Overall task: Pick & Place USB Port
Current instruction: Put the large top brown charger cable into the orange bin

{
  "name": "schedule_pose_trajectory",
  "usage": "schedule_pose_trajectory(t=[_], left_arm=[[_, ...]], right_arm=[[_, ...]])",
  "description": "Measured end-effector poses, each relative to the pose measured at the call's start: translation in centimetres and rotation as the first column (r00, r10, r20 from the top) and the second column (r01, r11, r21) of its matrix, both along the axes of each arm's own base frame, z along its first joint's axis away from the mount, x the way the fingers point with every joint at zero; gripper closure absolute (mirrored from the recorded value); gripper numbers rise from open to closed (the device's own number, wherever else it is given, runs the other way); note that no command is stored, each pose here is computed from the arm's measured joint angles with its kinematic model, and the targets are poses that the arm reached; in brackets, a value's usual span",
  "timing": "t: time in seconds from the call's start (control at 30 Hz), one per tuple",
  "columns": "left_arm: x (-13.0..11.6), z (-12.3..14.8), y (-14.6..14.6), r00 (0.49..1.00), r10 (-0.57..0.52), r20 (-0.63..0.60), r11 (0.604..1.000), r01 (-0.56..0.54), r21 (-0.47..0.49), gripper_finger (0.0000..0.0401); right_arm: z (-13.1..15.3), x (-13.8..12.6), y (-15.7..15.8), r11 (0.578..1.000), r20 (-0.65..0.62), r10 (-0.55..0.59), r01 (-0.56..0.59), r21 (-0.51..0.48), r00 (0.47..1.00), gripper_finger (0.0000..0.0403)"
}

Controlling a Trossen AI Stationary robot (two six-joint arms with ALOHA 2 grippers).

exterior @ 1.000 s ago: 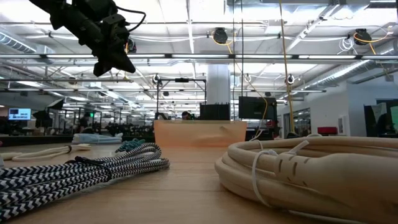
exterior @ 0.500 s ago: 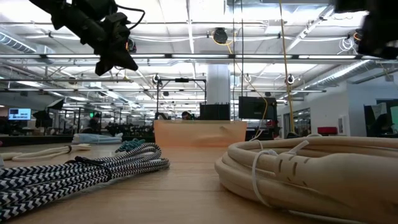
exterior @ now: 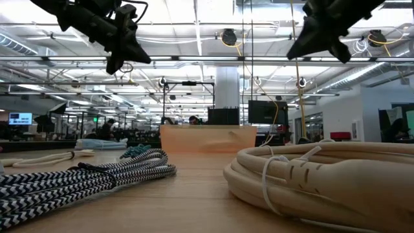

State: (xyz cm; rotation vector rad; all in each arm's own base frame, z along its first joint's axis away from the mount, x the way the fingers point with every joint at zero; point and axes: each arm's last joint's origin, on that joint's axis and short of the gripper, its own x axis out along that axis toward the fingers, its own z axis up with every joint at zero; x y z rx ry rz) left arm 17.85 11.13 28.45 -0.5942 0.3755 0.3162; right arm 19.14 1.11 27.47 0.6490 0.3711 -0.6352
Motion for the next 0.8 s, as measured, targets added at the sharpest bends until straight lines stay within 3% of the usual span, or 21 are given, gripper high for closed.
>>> schedule_pose_trajectory(t=[0.4,0.67,0.8], left_arm=[[0.4,1.1,0.3,0.993,0.018,0.118,0.999,-0.022,0.027,0.0398],[0.6,1.7,0.4,0.981,0.053,0.186,0.999,-0.053,-0.004,0.0395],[0.6,1.9,0.6,0.972,0.107,0.208,0.994,-0.099,-0.046,0.0396]], right_arm=[[1.2,0.6,-4.0,0.986,0.085,-0.120,0.129,-0.103,0.989,0.0403],[1.7,0.5,-6.9,0.995,0.107,-0.029,0.039,-0.089,0.994,0.0403],[1.4,-0.1,-8.2,0.993,0.055,-0.048,0.053,-0.109,0.997,0.0403]])
